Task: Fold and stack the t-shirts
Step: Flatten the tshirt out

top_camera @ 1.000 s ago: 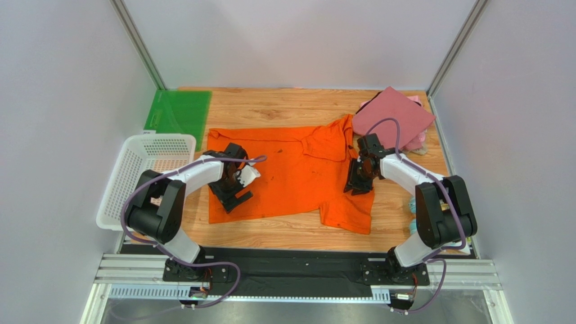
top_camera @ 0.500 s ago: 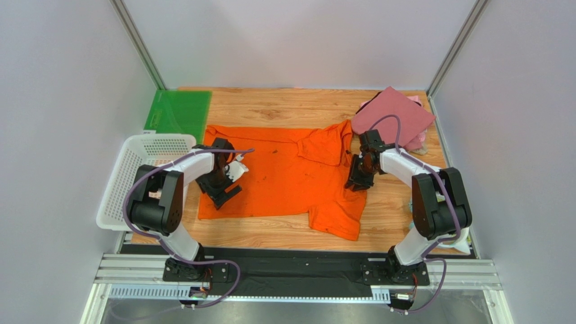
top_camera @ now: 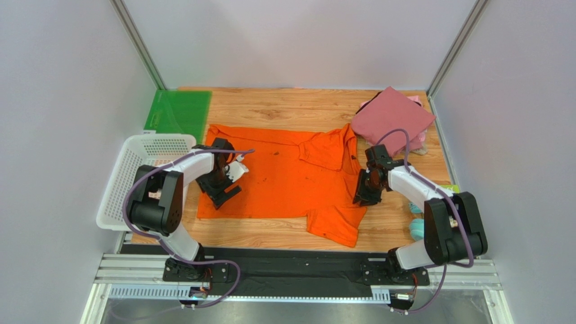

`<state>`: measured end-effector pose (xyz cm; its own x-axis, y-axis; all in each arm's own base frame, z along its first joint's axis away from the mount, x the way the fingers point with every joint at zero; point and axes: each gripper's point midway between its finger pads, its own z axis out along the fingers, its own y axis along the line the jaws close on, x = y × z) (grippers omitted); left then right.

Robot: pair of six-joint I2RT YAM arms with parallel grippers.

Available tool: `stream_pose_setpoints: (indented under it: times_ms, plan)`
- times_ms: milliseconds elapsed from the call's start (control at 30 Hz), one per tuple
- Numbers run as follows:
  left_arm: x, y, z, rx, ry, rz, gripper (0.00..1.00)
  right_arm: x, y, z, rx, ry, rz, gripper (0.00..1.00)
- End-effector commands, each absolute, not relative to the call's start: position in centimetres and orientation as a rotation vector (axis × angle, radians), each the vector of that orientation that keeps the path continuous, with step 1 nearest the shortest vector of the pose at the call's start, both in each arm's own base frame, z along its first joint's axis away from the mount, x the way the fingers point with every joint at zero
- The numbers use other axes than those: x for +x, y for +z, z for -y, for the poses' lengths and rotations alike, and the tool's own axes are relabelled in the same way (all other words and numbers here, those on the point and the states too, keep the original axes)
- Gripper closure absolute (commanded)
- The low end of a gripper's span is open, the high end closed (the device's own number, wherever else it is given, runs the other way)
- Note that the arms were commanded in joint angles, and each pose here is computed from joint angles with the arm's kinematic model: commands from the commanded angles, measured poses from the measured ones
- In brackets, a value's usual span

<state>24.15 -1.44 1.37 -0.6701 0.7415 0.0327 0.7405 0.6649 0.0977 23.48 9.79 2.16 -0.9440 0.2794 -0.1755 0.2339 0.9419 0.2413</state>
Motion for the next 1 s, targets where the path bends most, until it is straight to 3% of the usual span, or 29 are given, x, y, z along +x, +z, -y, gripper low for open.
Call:
stream_pose_setpoints:
  times_ms: [0,200,367,467,567,967]
  plan:
    - [26.4,1.4,1.5,1.247,0.204,-2.765,0.12,22.9,4.4,-8.9,0.407,0.282,-2.835,0.66]
    - [25.8,3.8,2.1,1.231,0.149,-2.741,0.12,26.4,8.0,-10.3,0.388,0.366,-2.749,0.62]
    - [27.5,9.8,3.1,1.167,0.131,-2.625,0.07,30.8,11.2,-12.4,0.344,0.485,-2.685,0.61]
    - [30.7,14.2,3.9,1.092,0.148,-2.533,0.02,34.0,12.4,-13.3,0.311,0.498,-2.655,0.6]
    - [33.1,15.0,4.1,1.04,0.181,-2.522,0.0,37.0,12.9,-13.9,0.289,0.499,-2.64,0.59]
    - [45.3,13.6,5.4,0.789,0.141,-2.573,0.05,44.0,8.9,-13.0,0.343,0.471,-2.689,0.61]
